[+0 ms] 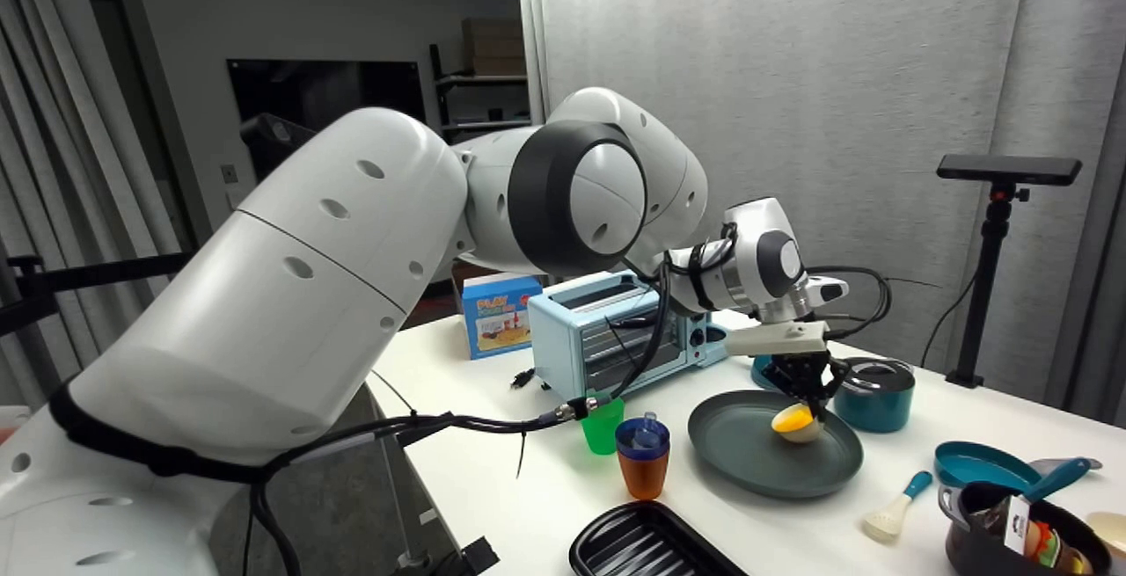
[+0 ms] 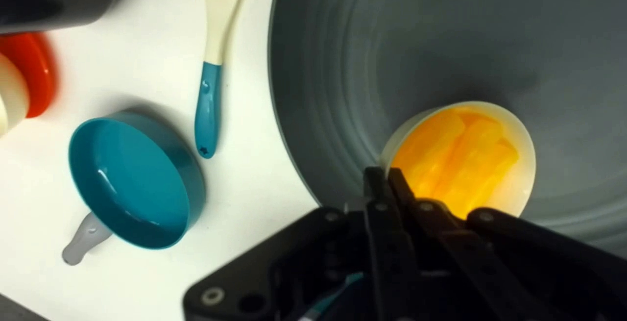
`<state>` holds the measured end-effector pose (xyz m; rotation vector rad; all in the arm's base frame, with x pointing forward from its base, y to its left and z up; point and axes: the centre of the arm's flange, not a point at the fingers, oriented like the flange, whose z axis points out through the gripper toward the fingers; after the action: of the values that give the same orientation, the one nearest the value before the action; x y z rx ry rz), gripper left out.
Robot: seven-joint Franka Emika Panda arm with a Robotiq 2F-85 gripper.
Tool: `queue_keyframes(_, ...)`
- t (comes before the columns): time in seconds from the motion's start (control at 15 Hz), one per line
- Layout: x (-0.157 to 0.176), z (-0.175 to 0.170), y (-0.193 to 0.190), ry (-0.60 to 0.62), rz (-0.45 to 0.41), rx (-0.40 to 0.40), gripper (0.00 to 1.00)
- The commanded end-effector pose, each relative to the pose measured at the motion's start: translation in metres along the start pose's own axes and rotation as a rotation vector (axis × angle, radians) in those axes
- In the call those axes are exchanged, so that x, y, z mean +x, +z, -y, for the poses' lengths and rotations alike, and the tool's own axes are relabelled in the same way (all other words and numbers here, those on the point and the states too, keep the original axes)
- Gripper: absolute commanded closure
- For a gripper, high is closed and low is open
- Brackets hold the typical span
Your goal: Pour the fries out of the white bowl and onto the grey plate
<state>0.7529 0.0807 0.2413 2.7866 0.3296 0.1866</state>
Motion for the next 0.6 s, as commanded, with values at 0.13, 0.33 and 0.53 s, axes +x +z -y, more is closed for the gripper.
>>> queue_keyframes(0.13,0.0121,-0.0044,0.0055,-0.031,-0.085,-0.164,0.99)
queue_keyframes(0.33,0.0131,-0.0052,0.0071,-0.039,-0.101,-0.193,0.99)
queue_keyframes(0.53,0.0127,-0.004,0.0085,-0.035,-0.098,-0.198,0.99)
